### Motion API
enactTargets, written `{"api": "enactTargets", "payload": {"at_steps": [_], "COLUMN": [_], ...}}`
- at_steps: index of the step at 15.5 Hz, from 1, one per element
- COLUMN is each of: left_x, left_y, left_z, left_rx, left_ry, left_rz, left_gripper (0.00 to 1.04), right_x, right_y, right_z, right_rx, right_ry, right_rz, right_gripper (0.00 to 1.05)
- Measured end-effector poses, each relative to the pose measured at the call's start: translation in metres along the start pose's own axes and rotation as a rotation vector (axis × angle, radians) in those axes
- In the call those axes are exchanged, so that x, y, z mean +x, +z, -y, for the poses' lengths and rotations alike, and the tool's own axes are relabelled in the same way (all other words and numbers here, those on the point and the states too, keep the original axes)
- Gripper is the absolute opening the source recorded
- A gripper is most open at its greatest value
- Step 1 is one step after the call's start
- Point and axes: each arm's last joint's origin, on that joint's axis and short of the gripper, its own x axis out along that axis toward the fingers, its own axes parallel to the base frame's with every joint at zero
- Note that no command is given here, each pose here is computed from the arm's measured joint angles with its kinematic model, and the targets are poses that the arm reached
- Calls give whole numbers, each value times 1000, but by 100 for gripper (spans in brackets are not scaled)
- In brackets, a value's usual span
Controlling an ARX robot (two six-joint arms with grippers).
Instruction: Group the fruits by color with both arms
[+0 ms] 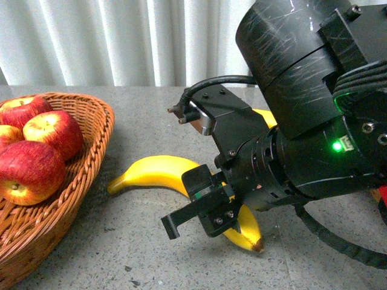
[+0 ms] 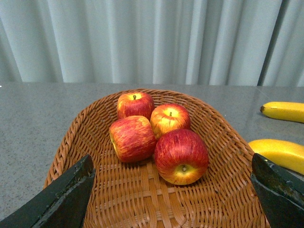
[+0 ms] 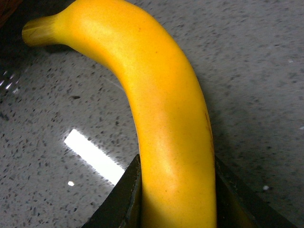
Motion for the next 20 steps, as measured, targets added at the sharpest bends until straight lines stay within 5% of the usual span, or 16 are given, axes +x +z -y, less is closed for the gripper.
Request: {"api": "enactTargets", "payload": {"at_steps": [5, 8, 13, 16, 17, 18, 19, 20], "left_x": [0, 0, 0, 0, 0, 0, 0, 0], "left_y": [0, 0, 0, 0, 0, 0, 0, 0], "left_z": [0, 0, 0, 0, 0, 0, 0, 0], "left_rx": [0, 0, 0, 0, 0, 0, 0, 0], "left_ry": [0, 0, 0, 0, 0, 0, 0, 0], "left_rz": [0, 0, 0, 0, 0, 0, 0, 0], "left_gripper": [98, 98, 98, 98, 98, 98, 98, 98], "right_x": [-78, -116, -137, -161, -183, -187, -171, -158], "right_y": [35, 30, -18, -94, -95, -70, -11, 16], "right_z": [79, 115, 167, 184, 176, 156, 135, 123], "right_rx": [245, 295, 381, 453, 397, 285, 159, 117], "right_ry": [-41, -122, -291, -391, -391, -331, -262, -216], "right_rz": [330, 415, 315, 105, 109, 166, 308, 353], "right_gripper": [32, 32, 32, 32, 44, 79, 98, 98]}}
